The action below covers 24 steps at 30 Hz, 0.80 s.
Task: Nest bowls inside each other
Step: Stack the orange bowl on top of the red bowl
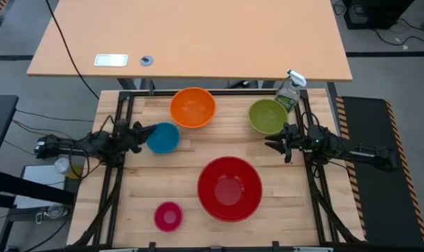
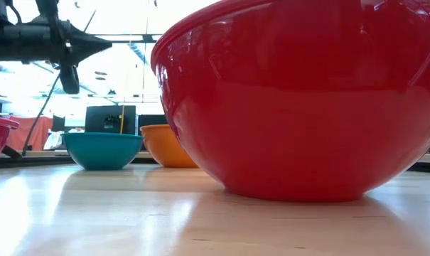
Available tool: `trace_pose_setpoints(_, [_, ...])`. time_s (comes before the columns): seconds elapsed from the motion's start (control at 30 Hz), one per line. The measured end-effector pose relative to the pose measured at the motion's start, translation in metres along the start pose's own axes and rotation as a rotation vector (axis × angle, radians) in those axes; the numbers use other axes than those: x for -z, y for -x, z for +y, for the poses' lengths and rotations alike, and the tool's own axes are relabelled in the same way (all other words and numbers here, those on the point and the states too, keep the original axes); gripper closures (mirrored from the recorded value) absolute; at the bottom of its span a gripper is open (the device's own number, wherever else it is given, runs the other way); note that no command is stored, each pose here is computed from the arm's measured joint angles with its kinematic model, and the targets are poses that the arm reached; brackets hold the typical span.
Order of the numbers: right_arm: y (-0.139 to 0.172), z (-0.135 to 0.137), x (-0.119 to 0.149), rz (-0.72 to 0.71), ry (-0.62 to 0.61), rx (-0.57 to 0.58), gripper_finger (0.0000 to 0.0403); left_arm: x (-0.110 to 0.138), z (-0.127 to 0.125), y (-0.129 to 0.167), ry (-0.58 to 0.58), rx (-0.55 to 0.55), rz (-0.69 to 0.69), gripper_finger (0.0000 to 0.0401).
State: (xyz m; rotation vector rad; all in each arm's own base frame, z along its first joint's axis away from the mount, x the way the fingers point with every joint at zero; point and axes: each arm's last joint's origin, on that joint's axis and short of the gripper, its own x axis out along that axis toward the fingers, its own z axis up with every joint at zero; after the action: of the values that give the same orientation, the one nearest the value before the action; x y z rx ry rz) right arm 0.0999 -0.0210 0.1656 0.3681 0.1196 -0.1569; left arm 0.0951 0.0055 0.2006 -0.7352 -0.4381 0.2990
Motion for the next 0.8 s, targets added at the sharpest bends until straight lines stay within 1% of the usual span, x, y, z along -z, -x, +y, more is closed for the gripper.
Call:
trace_pose_setpoints(0.03, [0.000,0.000,-0.002,-0.019,0.002,0.002,0.0254,-0.003,-0.002,0.000,0.051,0.019,-0.024,0.0383])
trace_pose_setpoints(0.07, [0.000,0.001,-0.004,-0.051,0.005,-0.001,0.0254,-0.005,-0.004,0.000,0.077,0.037,-0.048,0.0383])
trace_pose_setpoints(0.13, [0.001,0.003,-0.012,-0.126,-0.003,-0.019,0.0254,-0.010,-0.007,0.001,0.101,0.067,-0.095,0.0383])
trace_pose_setpoints(0.27, [0.005,0.009,-0.029,-0.314,-0.076,-0.076,0.0254,-0.020,-0.012,0.003,0.165,0.094,-0.208,0.0383])
trace_pose_setpoints(0.4, [0.013,0.014,-0.046,-0.515,-0.146,-0.118,0.0254,-0.024,-0.013,0.004,0.188,0.095,-0.249,0.0383])
trace_pose_setpoints(0.47, [0.016,0.016,-0.050,-0.576,-0.150,-0.131,0.0254,-0.024,-0.013,0.004,0.188,0.083,-0.254,0.0383])
trace_pose_setpoints(0.53, [0.017,0.017,-0.052,-0.591,-0.150,-0.149,0.0254,-0.024,-0.011,0.004,0.192,0.049,-0.276,0.0383])
trace_pose_setpoints(0.63, [0.015,0.017,-0.051,-0.568,-0.161,-0.174,0.0254,-0.024,-0.010,0.003,0.189,-0.002,-0.294,0.0383])
trace_pose_setpoints(0.73, [0.010,0.016,-0.049,-0.524,-0.167,-0.161,0.0254,-0.021,-0.008,0.000,0.180,-0.054,-0.296,0.0383])
trace_pose_setpoints(0.8, [0.005,0.015,-0.047,-0.484,-0.178,-0.144,0.0254,-0.020,-0.010,-0.003,0.170,-0.070,-0.280,0.0383])
